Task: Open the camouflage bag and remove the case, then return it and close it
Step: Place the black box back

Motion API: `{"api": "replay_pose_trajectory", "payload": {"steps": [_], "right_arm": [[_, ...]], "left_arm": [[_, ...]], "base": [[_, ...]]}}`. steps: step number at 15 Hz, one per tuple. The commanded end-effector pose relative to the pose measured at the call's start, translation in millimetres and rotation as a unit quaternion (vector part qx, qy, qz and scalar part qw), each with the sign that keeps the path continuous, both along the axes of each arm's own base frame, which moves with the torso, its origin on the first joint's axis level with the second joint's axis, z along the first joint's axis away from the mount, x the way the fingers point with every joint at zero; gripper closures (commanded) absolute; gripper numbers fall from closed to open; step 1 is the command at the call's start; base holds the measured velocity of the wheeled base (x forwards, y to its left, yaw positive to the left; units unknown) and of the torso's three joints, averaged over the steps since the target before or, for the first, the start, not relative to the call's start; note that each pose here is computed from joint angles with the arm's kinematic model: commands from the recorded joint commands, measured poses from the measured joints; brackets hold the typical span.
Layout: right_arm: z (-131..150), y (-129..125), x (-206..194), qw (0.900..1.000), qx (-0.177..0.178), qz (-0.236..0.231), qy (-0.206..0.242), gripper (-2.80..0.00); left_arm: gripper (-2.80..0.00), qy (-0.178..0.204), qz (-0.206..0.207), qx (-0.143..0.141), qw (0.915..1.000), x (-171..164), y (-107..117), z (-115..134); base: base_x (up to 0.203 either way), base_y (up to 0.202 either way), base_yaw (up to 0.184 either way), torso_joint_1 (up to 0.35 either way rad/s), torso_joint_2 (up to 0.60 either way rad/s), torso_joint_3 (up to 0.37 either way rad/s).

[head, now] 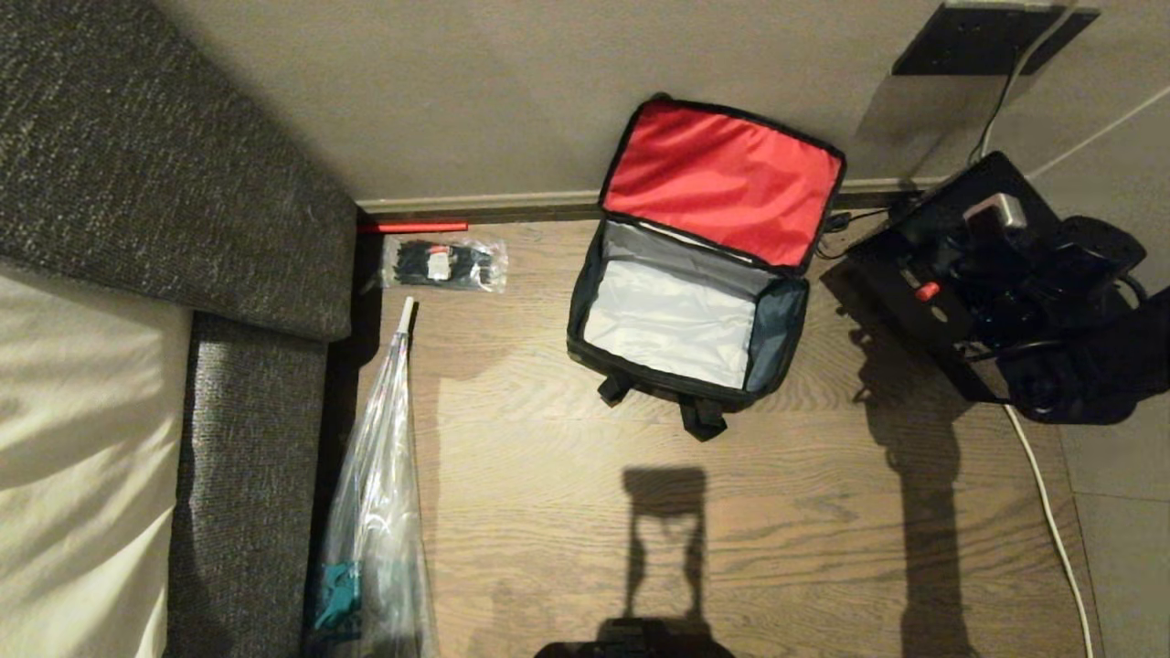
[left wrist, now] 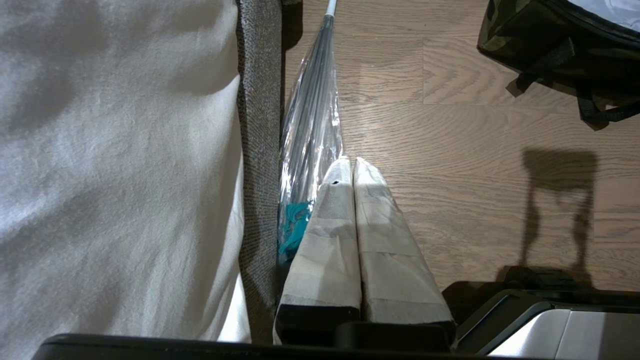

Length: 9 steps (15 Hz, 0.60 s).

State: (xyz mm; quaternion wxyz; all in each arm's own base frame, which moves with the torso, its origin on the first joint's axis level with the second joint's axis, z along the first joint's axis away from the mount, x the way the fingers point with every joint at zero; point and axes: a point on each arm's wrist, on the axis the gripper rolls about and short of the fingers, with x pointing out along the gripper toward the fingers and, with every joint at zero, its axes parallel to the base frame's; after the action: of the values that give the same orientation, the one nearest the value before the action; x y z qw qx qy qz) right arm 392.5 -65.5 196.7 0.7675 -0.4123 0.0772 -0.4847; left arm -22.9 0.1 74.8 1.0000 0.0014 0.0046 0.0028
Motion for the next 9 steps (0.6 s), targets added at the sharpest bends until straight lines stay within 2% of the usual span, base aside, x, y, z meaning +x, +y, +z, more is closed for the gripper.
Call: {"api": "replay_pose_trajectory", "payload": {"steps": [1,5,9], "right_arm": [[41,7,-50,1.0,-0.007,0.0,-0.027,0.0],[63,28,-100,0.999,-0.013,0.032,-0.007,0.0],[80,74,-127,0.993,-0.015,0.114,0.007,0.0]], "left_arm": [[0.0,-0.001,0.0,0.0,1.0,0,0,0],[0.0,-0.001,0.001,0.0,1.0,0,0,0],[0.0,-0.001,0.0,0.0,1.0,0,0,0]], "base": [[0.0,0.0,0.0,0.0,0.0,0.0],[0.0,0.0,0.0,0.0,0.0,0.0],[0.0,0.0,0.0,0.0,0.0,0.0]]}}
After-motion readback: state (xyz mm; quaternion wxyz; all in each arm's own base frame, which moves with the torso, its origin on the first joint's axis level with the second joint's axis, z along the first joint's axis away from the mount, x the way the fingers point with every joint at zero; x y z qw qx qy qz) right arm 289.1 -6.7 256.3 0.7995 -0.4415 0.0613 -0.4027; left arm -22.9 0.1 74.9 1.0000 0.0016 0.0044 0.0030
